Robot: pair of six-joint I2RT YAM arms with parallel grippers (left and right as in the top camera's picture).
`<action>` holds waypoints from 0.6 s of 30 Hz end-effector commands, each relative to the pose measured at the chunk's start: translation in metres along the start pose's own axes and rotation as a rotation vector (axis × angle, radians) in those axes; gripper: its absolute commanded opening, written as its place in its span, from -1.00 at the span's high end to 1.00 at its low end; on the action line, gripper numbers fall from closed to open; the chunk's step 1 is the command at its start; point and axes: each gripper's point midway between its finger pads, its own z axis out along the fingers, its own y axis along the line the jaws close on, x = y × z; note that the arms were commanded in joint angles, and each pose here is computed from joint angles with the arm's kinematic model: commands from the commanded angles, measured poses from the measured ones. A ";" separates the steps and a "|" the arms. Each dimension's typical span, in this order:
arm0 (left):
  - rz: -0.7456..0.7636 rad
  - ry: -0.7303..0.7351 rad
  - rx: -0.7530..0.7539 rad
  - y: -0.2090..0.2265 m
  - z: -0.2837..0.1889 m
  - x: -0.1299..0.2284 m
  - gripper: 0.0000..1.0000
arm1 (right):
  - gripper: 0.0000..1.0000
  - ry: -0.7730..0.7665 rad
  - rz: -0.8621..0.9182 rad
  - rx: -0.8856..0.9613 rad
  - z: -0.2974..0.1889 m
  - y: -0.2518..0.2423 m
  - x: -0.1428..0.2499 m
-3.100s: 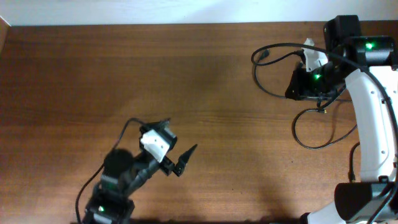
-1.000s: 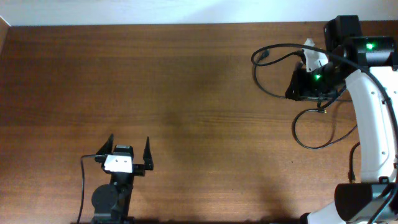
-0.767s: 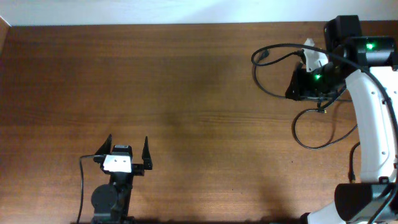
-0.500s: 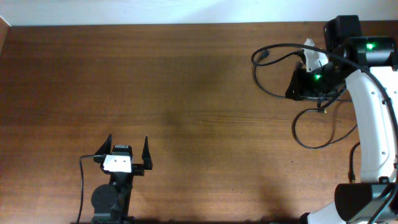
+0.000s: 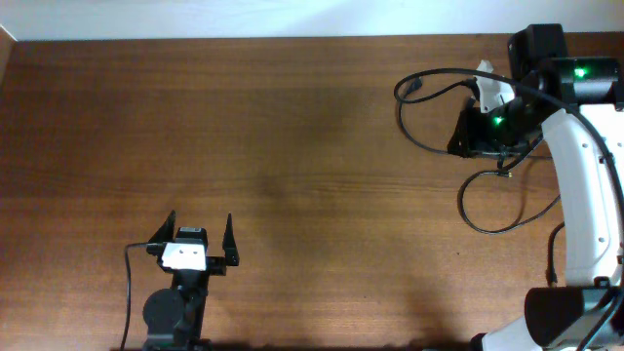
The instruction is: Untangle cables
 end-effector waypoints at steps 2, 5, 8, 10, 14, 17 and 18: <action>-0.003 0.002 -0.027 0.005 0.000 0.001 -0.97 | 0.36 -0.034 -0.021 0.001 -0.011 0.004 0.000; -0.003 0.002 -0.027 0.005 0.000 0.001 -0.97 | 0.37 -0.034 -0.021 0.001 -0.011 0.004 0.000; -0.003 0.003 -0.027 0.005 0.000 0.001 -0.97 | 0.36 -0.035 -0.021 0.002 -0.011 0.004 0.000; -0.003 0.002 -0.027 0.005 0.000 0.001 -0.97 | 0.37 -0.035 -0.021 0.002 -0.011 0.004 0.000; -0.003 0.003 -0.027 0.005 0.000 0.001 -0.97 | 0.37 -0.035 -0.022 0.002 -0.011 0.004 0.000; -0.003 0.003 -0.027 0.005 0.000 0.001 -0.97 | 0.37 -0.073 -0.032 0.002 -0.011 0.004 -0.009; -0.003 0.003 -0.027 0.005 0.000 0.001 -0.97 | 0.37 -0.079 -0.033 0.002 -0.012 0.004 -0.010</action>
